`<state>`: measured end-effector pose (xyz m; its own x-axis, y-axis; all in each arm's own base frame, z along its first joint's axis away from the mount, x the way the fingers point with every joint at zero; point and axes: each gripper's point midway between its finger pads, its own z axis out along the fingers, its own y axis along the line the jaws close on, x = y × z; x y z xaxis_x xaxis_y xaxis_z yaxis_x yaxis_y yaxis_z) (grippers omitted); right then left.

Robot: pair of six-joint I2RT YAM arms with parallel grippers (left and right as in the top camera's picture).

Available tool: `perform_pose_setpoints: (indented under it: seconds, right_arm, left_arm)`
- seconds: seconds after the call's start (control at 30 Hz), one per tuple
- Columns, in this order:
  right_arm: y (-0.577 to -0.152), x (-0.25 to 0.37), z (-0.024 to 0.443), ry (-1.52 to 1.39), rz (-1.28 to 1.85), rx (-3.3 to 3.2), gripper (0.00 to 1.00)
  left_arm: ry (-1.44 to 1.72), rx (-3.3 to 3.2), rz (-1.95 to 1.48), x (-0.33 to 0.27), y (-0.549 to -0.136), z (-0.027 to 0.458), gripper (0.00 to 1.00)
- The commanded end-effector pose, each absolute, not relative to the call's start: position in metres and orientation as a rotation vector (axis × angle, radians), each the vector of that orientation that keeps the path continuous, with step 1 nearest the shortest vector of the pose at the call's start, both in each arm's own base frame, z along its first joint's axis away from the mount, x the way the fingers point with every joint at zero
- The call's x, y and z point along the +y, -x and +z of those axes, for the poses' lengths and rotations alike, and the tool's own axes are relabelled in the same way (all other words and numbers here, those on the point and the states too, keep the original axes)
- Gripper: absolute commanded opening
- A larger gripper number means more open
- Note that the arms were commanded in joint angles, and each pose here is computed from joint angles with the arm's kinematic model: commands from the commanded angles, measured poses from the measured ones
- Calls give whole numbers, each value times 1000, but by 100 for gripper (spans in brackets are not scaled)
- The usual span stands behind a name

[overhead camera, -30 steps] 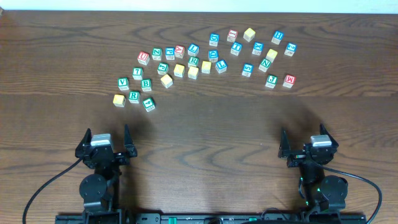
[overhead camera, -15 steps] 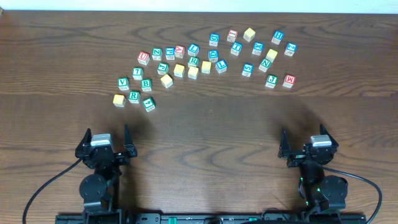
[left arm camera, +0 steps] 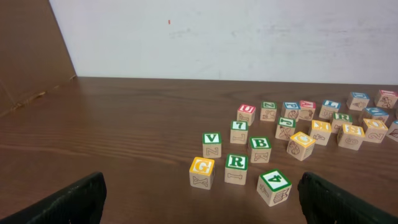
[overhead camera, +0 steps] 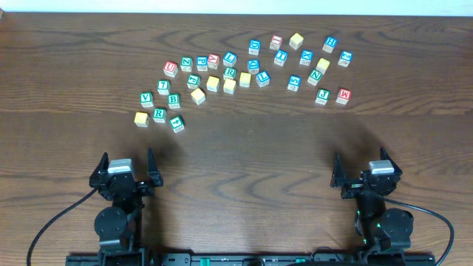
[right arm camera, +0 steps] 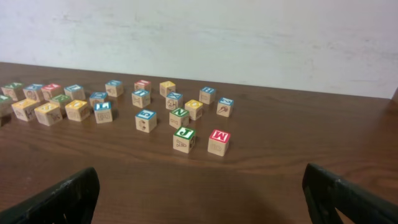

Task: Spell out ROBOT

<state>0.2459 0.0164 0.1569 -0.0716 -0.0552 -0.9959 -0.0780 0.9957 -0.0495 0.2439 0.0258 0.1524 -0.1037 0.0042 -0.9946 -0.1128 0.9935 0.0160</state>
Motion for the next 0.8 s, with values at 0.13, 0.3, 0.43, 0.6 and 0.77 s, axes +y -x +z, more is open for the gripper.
perform_pose_setpoints:
  seconds: [0.13, 0.3, 0.43, 0.6, 0.77]
  right_arm:
    - [-246, 18, 156, 98, 36, 1644, 99]
    - [-246, 18, 156, 98, 36, 1644, 99]
    - [-246, 18, 156, 98, 36, 1644, 99]
    - [-246, 18, 156, 98, 36, 1644, 99]
    - [-246, 18, 156, 98, 36, 1644, 99]
  left_arm:
    - [57, 1704, 85, 21, -243, 146, 97]
    - [39, 1700, 65, 17, -243, 163, 97]
    - [13, 1742, 31, 11, -249, 177, 97]
    - [-11, 1837, -12, 6, -267, 193, 97]
    - [-59, 1965, -110, -7, -290, 206, 97]
